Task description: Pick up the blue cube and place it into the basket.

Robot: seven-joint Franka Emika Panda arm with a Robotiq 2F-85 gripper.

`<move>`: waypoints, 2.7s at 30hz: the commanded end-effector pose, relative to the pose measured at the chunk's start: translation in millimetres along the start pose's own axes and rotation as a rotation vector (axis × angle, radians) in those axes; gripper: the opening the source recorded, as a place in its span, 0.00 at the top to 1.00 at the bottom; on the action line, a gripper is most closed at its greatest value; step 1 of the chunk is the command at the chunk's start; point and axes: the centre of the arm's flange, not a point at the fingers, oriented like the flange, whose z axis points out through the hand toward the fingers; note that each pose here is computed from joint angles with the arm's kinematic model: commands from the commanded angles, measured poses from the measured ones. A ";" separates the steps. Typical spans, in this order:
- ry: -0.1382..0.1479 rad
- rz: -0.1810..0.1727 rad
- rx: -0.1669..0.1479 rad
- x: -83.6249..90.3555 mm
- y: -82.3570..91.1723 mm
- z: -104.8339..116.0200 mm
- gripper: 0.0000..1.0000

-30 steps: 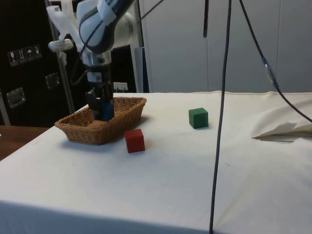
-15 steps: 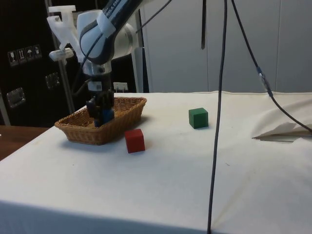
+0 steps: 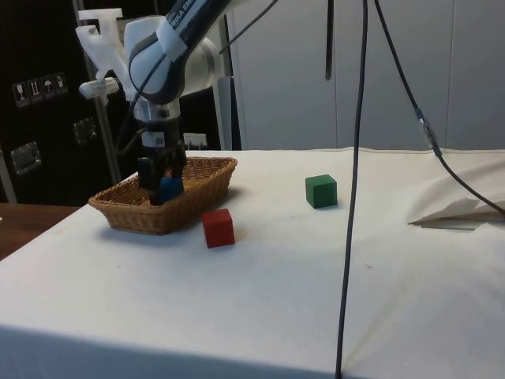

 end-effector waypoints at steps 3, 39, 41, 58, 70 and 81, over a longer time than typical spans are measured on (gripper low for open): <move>-0.001 0.002 -0.004 0.7 0.2 0.8 0.00; 0.020 -0.028 -0.015 5.0 2.5 -136.5 0.00; 0.019 -0.030 -0.010 6.1 2.7 -136.9 0.00; 0.015 -0.064 -0.028 -15.3 0.7 -204.7 0.00; 0.012 -0.087 -0.037 -40.8 1.9 -242.5 0.00; 0.008 -0.107 -0.042 -72.6 2.1 -272.9 0.00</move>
